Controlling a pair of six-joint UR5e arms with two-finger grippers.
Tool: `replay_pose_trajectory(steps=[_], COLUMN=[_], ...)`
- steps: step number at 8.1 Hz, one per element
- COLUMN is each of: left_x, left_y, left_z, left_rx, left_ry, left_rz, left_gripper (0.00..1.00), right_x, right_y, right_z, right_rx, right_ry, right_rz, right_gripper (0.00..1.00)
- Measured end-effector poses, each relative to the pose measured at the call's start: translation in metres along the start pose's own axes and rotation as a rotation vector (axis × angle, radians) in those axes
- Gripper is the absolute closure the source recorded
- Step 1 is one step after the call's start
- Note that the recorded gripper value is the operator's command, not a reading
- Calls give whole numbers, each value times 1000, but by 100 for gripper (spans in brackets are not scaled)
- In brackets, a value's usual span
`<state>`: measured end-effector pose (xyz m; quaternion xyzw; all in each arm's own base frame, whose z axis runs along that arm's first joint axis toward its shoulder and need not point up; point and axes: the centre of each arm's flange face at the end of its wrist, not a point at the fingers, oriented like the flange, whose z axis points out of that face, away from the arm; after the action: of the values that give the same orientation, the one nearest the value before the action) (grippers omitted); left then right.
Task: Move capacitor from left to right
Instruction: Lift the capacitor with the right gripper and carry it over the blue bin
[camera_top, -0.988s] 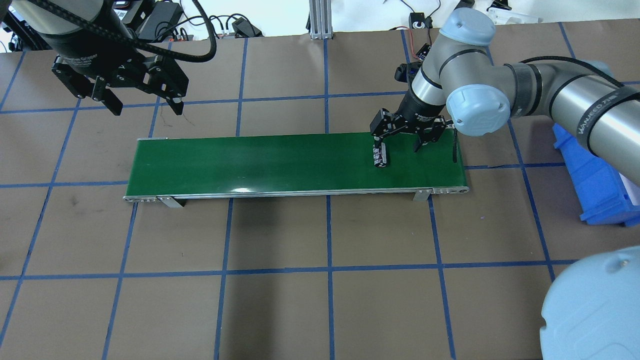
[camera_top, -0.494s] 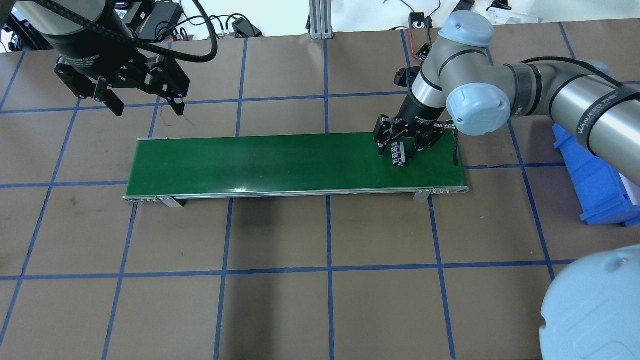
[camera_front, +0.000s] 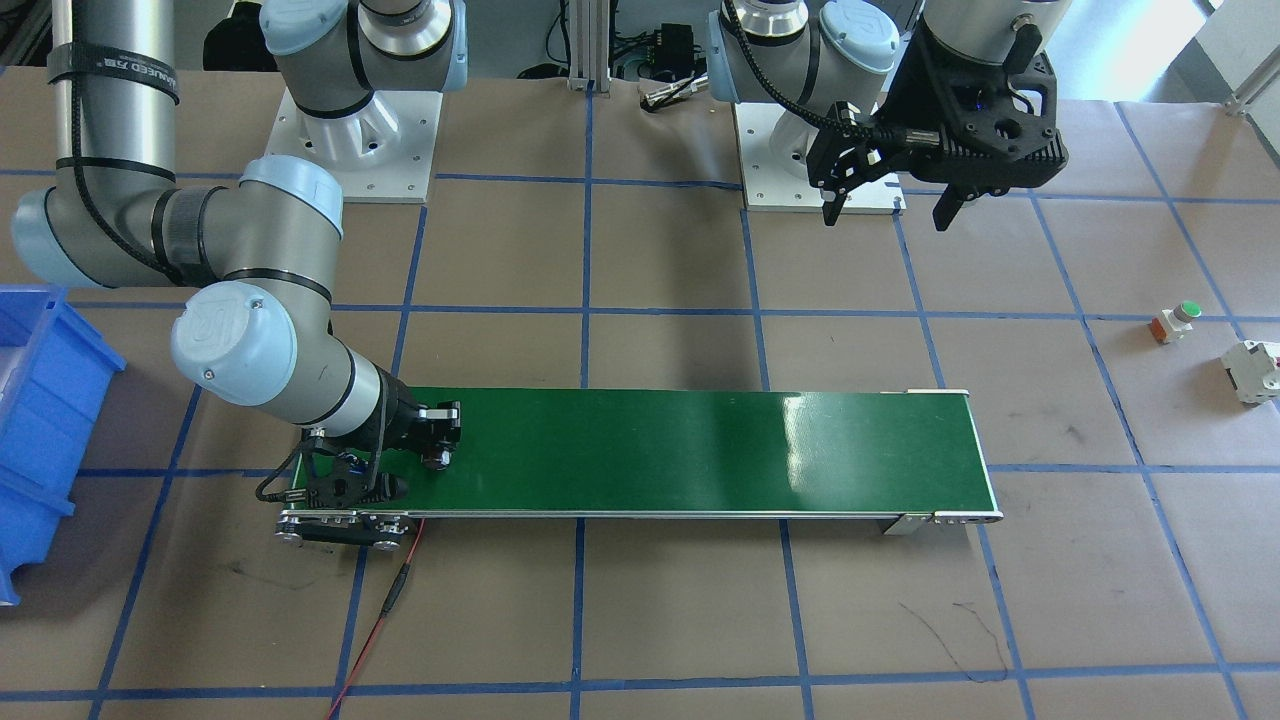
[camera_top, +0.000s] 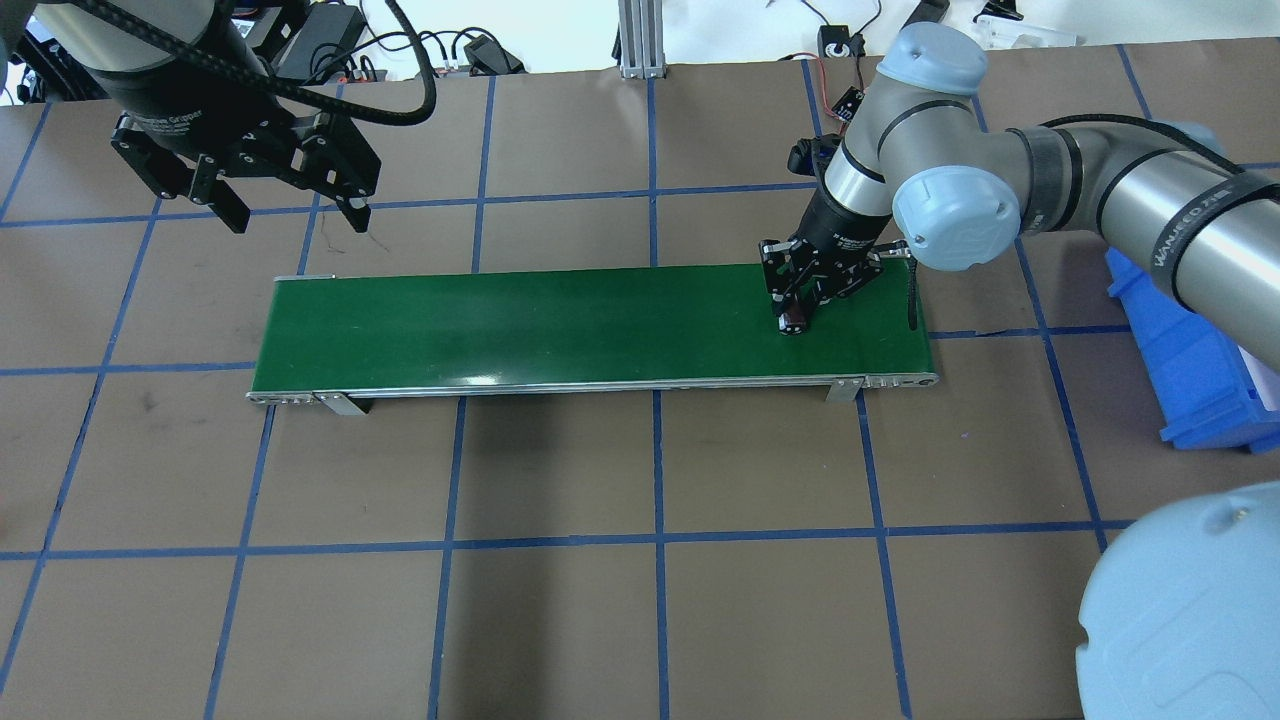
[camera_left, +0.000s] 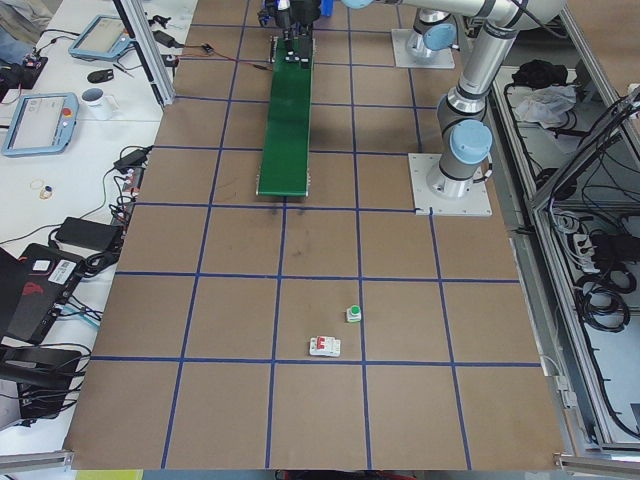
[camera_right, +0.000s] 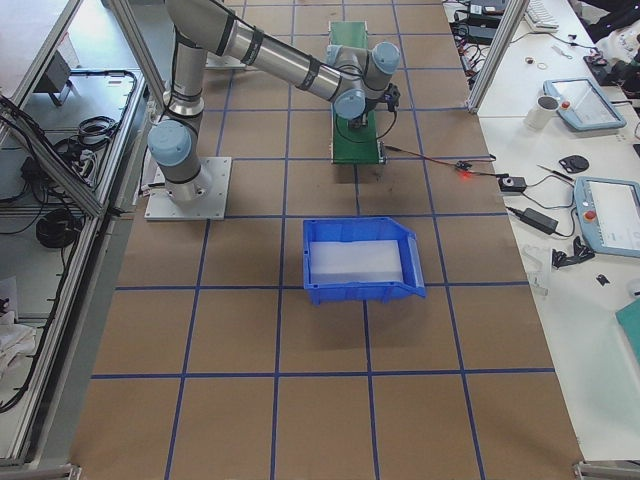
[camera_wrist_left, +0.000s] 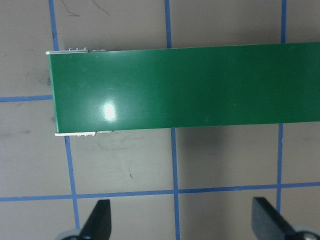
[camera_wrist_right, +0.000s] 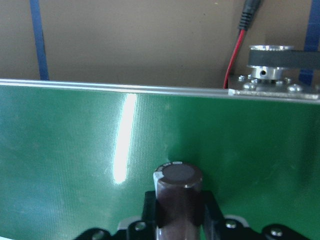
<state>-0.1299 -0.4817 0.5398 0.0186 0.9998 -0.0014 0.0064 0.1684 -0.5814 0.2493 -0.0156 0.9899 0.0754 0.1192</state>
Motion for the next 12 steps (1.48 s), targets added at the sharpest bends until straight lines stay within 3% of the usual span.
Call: replay_pose_trajectory(steps=[2, 6, 8, 12], left_x=[0, 0, 0, 0], left_y=[0, 0, 0, 1], left_z=[0, -1, -1, -2], left_rx=[0, 1, 2, 4], left_ry=[0, 0, 0, 0], left_rz=[0, 1, 0, 0], left_gripper=[0, 0, 0, 0], right_x=[2, 30, 83, 255], right_y=[-3, -1, 12, 65], right_z=[-11, -100, -146, -225], right_rx=[15, 64, 84, 48], right_ry=[23, 124, 200, 326], right_rz=[4, 17, -45, -217], right_gripper=[100, 100, 100, 100])
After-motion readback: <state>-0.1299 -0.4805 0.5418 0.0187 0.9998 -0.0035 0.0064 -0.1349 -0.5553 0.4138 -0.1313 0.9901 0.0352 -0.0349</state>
